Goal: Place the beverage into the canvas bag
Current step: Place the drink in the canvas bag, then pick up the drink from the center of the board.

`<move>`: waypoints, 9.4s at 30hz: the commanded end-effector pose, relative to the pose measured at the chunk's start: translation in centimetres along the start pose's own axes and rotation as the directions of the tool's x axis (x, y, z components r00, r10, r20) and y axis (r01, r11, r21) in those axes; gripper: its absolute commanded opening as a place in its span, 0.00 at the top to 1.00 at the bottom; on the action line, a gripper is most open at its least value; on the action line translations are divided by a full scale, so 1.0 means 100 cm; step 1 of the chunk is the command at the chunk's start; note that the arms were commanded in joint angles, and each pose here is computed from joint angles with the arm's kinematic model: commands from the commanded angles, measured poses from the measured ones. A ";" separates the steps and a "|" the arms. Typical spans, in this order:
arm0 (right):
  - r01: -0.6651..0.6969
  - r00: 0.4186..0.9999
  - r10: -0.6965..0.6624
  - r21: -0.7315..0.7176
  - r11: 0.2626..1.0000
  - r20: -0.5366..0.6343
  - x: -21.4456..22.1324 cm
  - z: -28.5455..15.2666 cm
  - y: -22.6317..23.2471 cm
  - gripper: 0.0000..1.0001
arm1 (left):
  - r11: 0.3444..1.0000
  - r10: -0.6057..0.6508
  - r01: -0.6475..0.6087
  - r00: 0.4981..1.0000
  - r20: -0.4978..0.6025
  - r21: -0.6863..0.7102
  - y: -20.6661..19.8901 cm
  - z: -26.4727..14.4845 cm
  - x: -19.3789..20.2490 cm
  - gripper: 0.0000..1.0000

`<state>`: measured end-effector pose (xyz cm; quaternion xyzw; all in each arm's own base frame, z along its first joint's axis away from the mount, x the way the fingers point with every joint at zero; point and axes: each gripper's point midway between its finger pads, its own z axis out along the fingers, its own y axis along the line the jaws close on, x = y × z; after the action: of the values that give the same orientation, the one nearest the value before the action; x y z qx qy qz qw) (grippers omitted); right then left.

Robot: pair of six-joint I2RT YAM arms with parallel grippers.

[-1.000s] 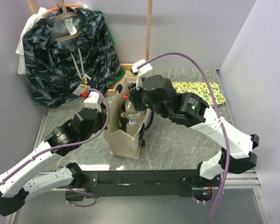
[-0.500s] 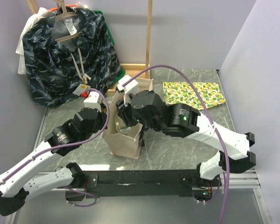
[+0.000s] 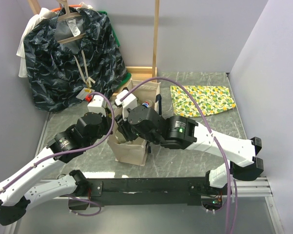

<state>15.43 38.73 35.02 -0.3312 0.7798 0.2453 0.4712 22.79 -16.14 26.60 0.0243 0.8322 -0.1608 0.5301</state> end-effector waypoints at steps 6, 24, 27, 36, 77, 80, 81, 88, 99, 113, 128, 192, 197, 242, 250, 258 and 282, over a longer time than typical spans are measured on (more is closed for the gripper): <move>-0.126 0.969 0.147 -0.111 0.986 0.198 -0.052 -0.004 0.026 1.00 | 0.984 -0.136 0.105 0.965 0.226 0.142 -0.023 -0.025 -0.070 0.99; -0.147 0.974 0.152 -0.041 0.988 0.169 -0.018 0.032 0.022 1.00 | 0.978 -0.140 0.099 0.965 0.224 0.185 -0.028 -0.029 -0.069 0.99; -0.148 0.975 0.153 -0.040 0.988 0.162 -0.014 0.035 0.022 1.00 | 0.979 -0.139 0.101 0.965 0.224 0.175 -0.026 -0.029 -0.069 0.97; -0.150 0.978 0.154 -0.037 0.988 0.144 -0.006 0.041 0.024 1.00 | 0.975 -0.140 0.095 0.964 0.224 0.202 -0.027 -0.037 -0.071 0.66; -0.144 0.989 0.145 -0.028 0.989 0.011 0.041 0.077 0.029 1.00 | 0.988 -0.144 0.150 0.980 0.136 -0.035 0.025 -0.040 -0.033 0.60; -0.146 0.989 0.147 -0.036 0.989 0.005 0.043 0.078 0.029 1.00 | 0.988 -0.143 0.149 0.981 0.132 -0.038 0.024 -0.038 -0.031 0.59; -0.151 0.989 0.151 -0.033 0.988 0.000 0.046 0.080 0.028 1.00 | 0.988 -0.140 0.146 0.982 0.130 -0.040 0.025 -0.038 -0.030 0.59; -0.155 0.987 0.154 -0.034 0.987 -0.036 0.060 0.087 0.028 1.00 | 0.988 -0.137 0.145 0.982 0.129 -0.055 0.027 -0.035 -0.028 0.57; -0.164 0.983 0.162 -0.015 0.986 -0.083 0.078 0.099 0.024 1.00 | 0.987 -0.135 0.145 0.981 0.136 -0.067 0.028 -0.033 -0.029 0.51; -0.167 0.977 0.167 0.013 0.986 -0.134 0.098 0.113 0.021 1.00 | 0.987 -0.131 0.143 0.981 0.140 -0.072 0.029 -0.032 -0.028 0.45; -0.164 0.963 0.173 0.061 0.985 -0.207 0.118 0.127 0.014 1.00 | 0.988 -0.122 0.134 0.982 0.143 -0.080 0.029 -0.029 -0.029 0.41; -0.242 0.969 0.245 0.081 0.967 -0.027 0.057 0.077 -0.008 0.42 | 0.989 -0.115 0.127 0.982 0.148 -0.072 0.025 -0.026 -0.032 0.38; -0.279 0.959 0.273 0.078 0.957 0.074 0.037 0.061 -0.017 0.42 | 0.989 -0.113 0.125 0.982 0.149 -0.073 0.024 -0.025 -0.033 0.37; -0.341 0.925 0.277 0.247 0.907 0.259 0.013 -0.011 -0.098 0.36 | 0.915 -0.300 0.332 0.940 0.163 -0.229 0.075 0.085 -0.048 0.36; -0.357 0.920 0.297 0.233 0.905 0.258 0.013 -0.012 -0.098 0.36 | 0.913 -0.279 0.301 0.953 0.116 -0.276 0.080 0.112 -0.031 0.36; -0.358 0.921 0.298 0.244 0.901 0.250 0.014 -0.012 -0.104 0.36 | 0.903 -0.271 0.283 0.959 0.082 -0.322 0.088 0.129 -0.017 0.37; -0.364 0.922 0.311 0.244 0.899 0.231 0.019 -0.006 -0.107 0.36 | 0.895 -0.263 0.273 0.962 0.078 -0.352 0.100 0.143 -0.010 0.54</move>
<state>22.18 31.00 31.06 -0.1111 0.8127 0.2263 0.5254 36.82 -10.72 18.81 -0.1878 0.8475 -0.0726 0.4911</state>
